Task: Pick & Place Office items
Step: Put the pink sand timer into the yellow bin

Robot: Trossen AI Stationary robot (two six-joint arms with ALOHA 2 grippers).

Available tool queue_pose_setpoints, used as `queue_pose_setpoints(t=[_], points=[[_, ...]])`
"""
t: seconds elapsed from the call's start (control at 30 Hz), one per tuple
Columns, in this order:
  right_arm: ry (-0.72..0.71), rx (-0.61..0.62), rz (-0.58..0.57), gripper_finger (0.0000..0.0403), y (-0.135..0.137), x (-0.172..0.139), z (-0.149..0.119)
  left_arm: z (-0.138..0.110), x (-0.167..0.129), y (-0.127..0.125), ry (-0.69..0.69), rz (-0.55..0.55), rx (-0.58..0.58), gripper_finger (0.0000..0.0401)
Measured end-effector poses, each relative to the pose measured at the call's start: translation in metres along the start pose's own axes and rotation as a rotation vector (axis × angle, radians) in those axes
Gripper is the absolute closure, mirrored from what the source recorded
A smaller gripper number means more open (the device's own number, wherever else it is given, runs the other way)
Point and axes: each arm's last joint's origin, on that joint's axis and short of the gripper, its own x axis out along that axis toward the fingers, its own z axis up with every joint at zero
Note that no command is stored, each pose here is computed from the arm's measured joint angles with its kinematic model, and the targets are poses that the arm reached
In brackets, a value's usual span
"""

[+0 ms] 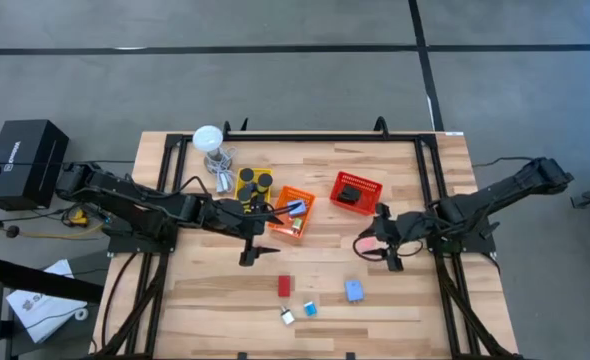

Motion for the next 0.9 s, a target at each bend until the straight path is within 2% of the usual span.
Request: queue_pose_setpoints(t=[0.13, 0.27, 0.73, 0.9], points=[[0.019, -0.003, -0.019, 0.0178, -0.002, 0.005, -0.010, 0.001, 0.000, 0.000, -0.005, 0.000, -0.001, 0.0059], [0.047, 0.045, -0.043, 0.0178, -0.007, 0.008, -0.017, 0.001, 0.000, 0.000, -0.007, 0.000, -0.001, 0.0059], [0.048, 0.068, -0.057, 0.0178, -0.011, 0.009, -0.017, 0.002, 0.000, 0.000, -0.021, -0.001, 0.000, 0.0059], [0.045, 0.026, -0.062, 0.0179, -0.013, 0.009, -0.016, 0.003, 0.000, 0.000, -0.023, -0.001, 0.000, 0.0059]])
